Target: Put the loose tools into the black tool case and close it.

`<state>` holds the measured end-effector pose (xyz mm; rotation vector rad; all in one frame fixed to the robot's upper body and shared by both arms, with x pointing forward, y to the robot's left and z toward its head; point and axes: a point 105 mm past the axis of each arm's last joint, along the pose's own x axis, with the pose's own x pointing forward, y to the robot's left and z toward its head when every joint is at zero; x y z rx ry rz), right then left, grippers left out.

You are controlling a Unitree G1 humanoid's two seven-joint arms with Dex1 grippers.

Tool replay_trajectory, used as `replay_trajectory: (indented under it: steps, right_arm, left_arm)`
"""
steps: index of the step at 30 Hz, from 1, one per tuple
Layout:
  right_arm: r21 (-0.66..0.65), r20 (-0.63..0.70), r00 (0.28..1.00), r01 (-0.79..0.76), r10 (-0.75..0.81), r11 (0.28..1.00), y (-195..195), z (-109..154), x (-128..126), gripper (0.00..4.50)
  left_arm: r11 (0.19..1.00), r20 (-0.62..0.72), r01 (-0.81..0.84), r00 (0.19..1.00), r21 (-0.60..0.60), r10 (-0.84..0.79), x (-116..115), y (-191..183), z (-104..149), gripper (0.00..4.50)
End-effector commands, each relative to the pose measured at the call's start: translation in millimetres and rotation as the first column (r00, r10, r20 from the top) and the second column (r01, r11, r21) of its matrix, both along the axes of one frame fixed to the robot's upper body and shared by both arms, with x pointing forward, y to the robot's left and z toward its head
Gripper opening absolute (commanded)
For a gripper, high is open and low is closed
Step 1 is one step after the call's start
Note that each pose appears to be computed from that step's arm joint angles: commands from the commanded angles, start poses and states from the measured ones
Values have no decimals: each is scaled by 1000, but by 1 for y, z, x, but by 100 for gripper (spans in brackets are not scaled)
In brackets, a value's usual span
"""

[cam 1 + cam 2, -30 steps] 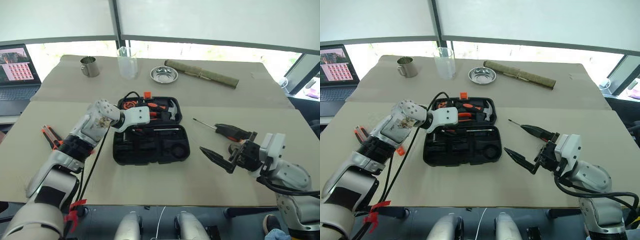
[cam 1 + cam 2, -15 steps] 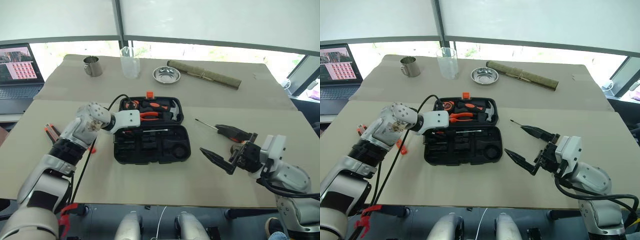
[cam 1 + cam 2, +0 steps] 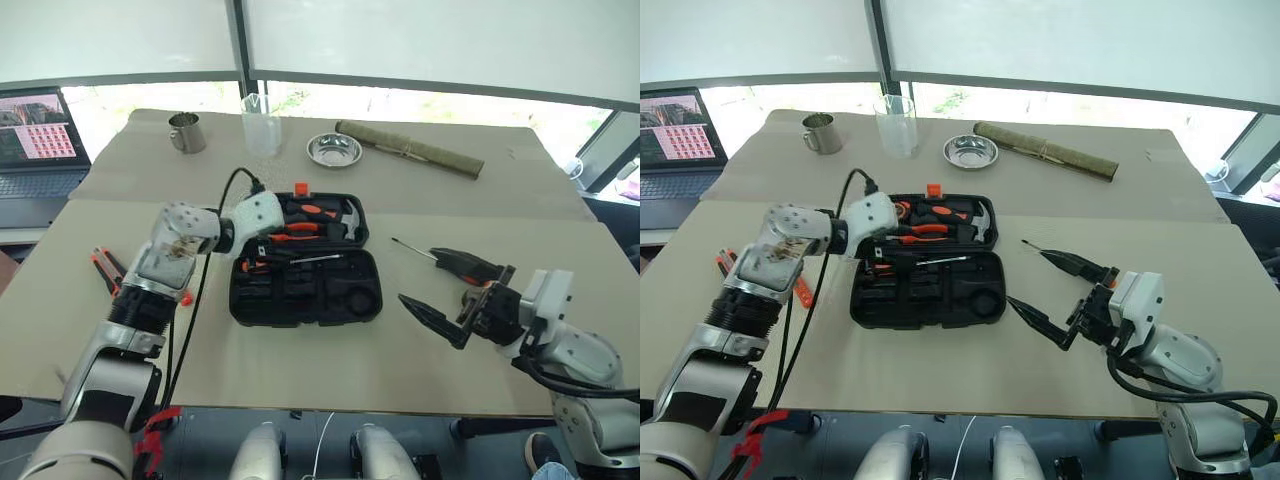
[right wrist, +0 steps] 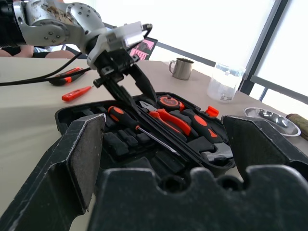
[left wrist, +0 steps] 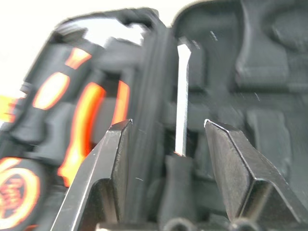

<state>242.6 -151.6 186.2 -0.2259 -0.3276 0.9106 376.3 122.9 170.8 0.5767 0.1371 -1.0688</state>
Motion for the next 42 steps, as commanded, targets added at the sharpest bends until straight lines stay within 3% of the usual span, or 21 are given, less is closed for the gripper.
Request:
replay_trajectory:
  steps: [1, 4, 5, 16, 22, 26, 30, 34, 40, 42]
  right_arm:
    - [14, 36, 999, -11, 10, 1000, 6, 12, -3, 450]
    - [16, 36, 999, -4, 3, 1000, 6, 14, -1, 450]
    - [16, 36, 999, -2, 1, 1000, 5, 14, -1, 450]
    - [22, 23, 1000, 18, -19, 1000, -2, 8, 1, 450]
    - [26, 15, 999, 29, -29, 999, -6, 2, 2, 450]
    - [38, -1, 995, 98, -98, 994, -22, -2, 4, 450]
    - [12, -52, 977, 209, -209, 978, -62, -18, -5, 450]
    - [-63, -81, 941, 325, -330, 943, -103, -39, -19, 450]
    - [-177, -159, 857, 464, -490, 868, -159, -79, -41, 450]
    - [-195, -157, 857, 460, -491, 866, -165, -79, -37, 450]
  left_arm:
    - [989, -35, -83, 996, -121, 80, 5, 9, -11, 117]
    - [987, -60, -95, 994, -129, 88, 5, 10, -26, 9]
    - [987, -70, -94, 994, -133, 86, 5, 9, -28, 2]
    - [993, -205, -111, 972, 31, 115, -1, 3, -81, 2]
    - [992, -267, -108, 956, 69, 123, -6, -3, -92, 2]
    - [981, -142, -103, 987, -165, 80, -3, -3, -52, 2]
    - [927, 0, -18, 1000, -375, 20, -23, 32, -5, 117]
    - [929, 123, 65, 992, -364, -21, -51, 70, 11, 244]
    - [891, 79, 186, 983, -414, -168, -112, 93, 21, 444]
    - [883, 43, 177, 983, -434, -176, -123, 94, 19, 444]
